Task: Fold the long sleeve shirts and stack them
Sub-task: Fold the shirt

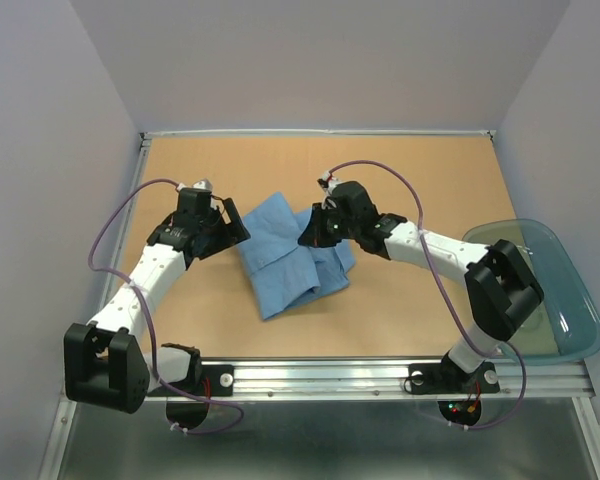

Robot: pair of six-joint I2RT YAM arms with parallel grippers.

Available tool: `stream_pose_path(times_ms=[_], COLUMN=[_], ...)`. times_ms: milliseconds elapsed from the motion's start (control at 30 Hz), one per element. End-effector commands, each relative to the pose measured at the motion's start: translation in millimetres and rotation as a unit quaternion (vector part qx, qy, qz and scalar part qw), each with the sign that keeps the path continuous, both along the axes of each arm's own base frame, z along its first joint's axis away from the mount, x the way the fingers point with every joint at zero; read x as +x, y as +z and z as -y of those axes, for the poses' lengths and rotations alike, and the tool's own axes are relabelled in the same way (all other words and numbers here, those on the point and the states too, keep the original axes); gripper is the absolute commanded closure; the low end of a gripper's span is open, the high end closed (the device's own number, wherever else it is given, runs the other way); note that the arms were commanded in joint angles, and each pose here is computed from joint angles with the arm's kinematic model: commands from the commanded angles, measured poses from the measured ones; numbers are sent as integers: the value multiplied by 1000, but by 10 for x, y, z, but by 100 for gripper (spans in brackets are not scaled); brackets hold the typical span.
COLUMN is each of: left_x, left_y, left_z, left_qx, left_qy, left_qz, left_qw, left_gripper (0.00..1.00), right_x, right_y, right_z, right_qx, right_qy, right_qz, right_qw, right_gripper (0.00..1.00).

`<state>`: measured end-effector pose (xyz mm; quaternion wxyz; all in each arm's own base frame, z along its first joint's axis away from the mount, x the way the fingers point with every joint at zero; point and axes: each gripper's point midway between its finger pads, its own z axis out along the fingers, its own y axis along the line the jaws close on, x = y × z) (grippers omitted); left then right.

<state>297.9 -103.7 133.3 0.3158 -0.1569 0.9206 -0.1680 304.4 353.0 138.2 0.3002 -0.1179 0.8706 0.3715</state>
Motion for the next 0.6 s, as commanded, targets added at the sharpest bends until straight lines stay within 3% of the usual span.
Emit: stream_pose_path(times_ms=[0,300,500,567], left_x=[-3,-2,43,147], left_y=[-101,-426,-577,-573], left_z=[-7,143,284,335], left_qx=[-1,-40,-75,-86], left_qy=[-4,-14,-23,-24], left_qz=[4,-20,-27,-17], left_qw=[1000,999,997,996], left_gripper=[9,12,15,17], right_x=[171,295,371,409], right_y=[310,-307,-672,-985], right_z=[113,433,674,914], right_qx=[35,12,0,-3], right_qy=[-11,-8,-37,-60], right_qz=[12,-57,-91,-114], right_qw=[999,998,995,992], right_gripper=[99,99,100,99])
